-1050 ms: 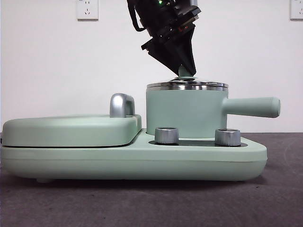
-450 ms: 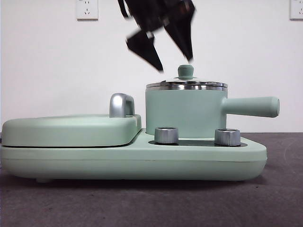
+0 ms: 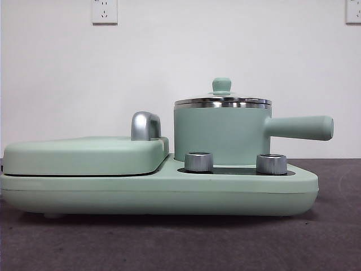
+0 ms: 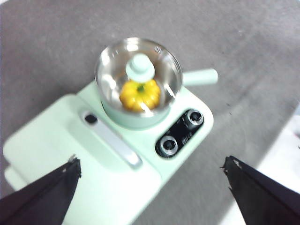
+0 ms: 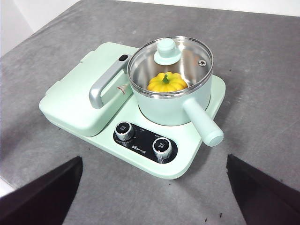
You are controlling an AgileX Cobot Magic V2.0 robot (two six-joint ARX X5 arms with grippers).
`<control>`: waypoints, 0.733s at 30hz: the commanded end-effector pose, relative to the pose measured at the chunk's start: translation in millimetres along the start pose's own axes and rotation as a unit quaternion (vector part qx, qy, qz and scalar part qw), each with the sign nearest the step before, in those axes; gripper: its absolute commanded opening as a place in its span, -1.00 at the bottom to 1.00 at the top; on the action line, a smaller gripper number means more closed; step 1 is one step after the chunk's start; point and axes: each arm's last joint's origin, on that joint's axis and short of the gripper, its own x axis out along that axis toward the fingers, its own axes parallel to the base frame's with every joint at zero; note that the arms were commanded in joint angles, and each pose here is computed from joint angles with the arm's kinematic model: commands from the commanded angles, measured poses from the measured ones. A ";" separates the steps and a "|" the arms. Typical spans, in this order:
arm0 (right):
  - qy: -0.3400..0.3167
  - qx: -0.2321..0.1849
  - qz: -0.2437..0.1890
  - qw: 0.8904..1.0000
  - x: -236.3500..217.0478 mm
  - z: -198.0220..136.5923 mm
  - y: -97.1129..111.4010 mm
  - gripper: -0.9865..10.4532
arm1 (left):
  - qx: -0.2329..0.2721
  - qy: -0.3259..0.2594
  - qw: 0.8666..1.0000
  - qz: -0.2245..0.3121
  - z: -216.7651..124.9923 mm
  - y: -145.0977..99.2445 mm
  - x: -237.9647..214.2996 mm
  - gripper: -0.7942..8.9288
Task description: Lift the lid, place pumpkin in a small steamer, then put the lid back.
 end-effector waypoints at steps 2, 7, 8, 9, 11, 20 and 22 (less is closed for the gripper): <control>-0.006 0.006 0.004 1.000 -0.7 2.7 1.0 0.01 | -0.017 0.025 1.000 -0.006 -39.9 -7.0 -5.6 0.19; -0.006 0.004 0.004 1.000 -0.6 2.7 1.0 0.01 | -0.034 0.018 0.999 -0.004 -94.6 -13.0 -8.1 0.19; -0.006 0.002 0.004 1.000 -0.6 2.7 1.0 0.01 | -0.039 0.008 0.999 -0.002 -104.5 -14.0 -9.2 0.19; -0.006 0.002 0.004 1.000 -0.6 2.7 1.0 0.01 | -0.044 -0.004 0.999 0.000 -112.1 -14.9 -10.1 0.18; -0.006 0.002 0.004 1.000 -0.6 2.7 1.0 0.01 | -0.056 -0.035 0.998 0.002 -127.7 -16.8 -11.7 0.18; -0.006 0.003 0.004 1.000 -0.6 2.7 1.0 0.01 | -0.127 -0.137 0.982 0.001 -174.1 -20.6 -4.7 0.18; -0.006 0.003 0.004 1.000 -0.6 2.7 1.0 0.01 | -0.130 -0.135 0.982 0.004 -178.9 -20.7 -3.4 0.17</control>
